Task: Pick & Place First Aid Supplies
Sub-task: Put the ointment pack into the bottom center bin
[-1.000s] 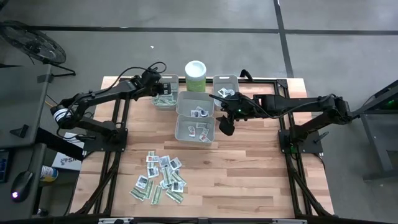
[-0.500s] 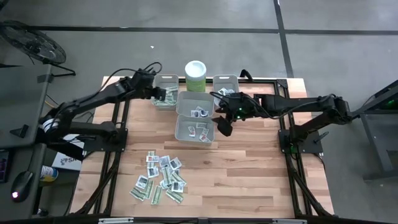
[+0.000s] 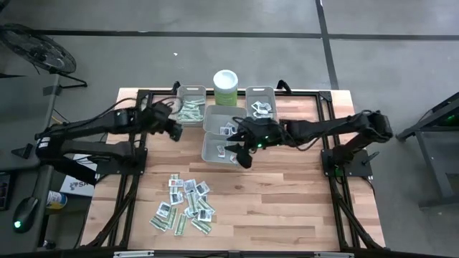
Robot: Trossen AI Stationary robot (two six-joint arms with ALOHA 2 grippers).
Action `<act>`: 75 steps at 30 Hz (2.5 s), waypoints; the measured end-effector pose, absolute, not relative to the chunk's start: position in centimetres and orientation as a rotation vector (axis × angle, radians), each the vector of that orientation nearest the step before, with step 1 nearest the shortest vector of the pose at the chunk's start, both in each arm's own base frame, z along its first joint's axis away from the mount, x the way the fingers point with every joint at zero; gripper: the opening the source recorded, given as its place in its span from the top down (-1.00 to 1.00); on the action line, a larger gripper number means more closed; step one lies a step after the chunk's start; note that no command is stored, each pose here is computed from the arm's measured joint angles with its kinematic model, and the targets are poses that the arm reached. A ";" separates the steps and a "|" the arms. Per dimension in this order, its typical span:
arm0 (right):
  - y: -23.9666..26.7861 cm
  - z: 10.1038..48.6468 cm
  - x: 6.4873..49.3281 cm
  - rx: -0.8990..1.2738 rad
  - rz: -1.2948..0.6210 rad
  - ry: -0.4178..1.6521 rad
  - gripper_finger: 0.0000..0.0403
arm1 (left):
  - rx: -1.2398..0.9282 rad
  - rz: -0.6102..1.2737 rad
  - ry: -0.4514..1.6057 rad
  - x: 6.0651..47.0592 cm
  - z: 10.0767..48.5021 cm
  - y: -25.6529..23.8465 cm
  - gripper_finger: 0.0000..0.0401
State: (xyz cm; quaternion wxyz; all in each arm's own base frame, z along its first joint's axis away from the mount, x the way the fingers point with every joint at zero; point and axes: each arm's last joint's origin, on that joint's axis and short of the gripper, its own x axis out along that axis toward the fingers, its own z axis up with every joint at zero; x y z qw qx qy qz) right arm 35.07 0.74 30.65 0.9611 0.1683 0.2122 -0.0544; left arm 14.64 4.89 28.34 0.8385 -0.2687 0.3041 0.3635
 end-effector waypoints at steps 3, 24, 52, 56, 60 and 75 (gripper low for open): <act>1.5 30.2 36.7 0.332 -0.092 0.443 0.19 | -0.571 0.741 0.626 13.5 28.0 3.2 0.24; 3.9 27.8 45.0 0.291 0.058 0.547 0.95 | -0.641 0.323 0.837 9.4 22.4 -3.9 0.23; 7.6 18.5 53.9 0.237 0.228 0.554 1.00 | -0.867 0.185 0.919 6.4 16.8 -9.3 0.24; 7.3 17.5 55.2 0.237 0.215 0.605 1.00 | -0.849 0.214 0.923 6.3 16.4 -9.6 0.24; 7.1 16.5 56.3 0.240 0.210 0.611 1.00 | -0.823 0.243 0.936 6.3 16.0 -9.8 0.24; 6.8 14.8 57.3 0.218 0.182 0.608 1.00 | -0.792 0.326 0.954 6.6 15.0 -10.4 0.24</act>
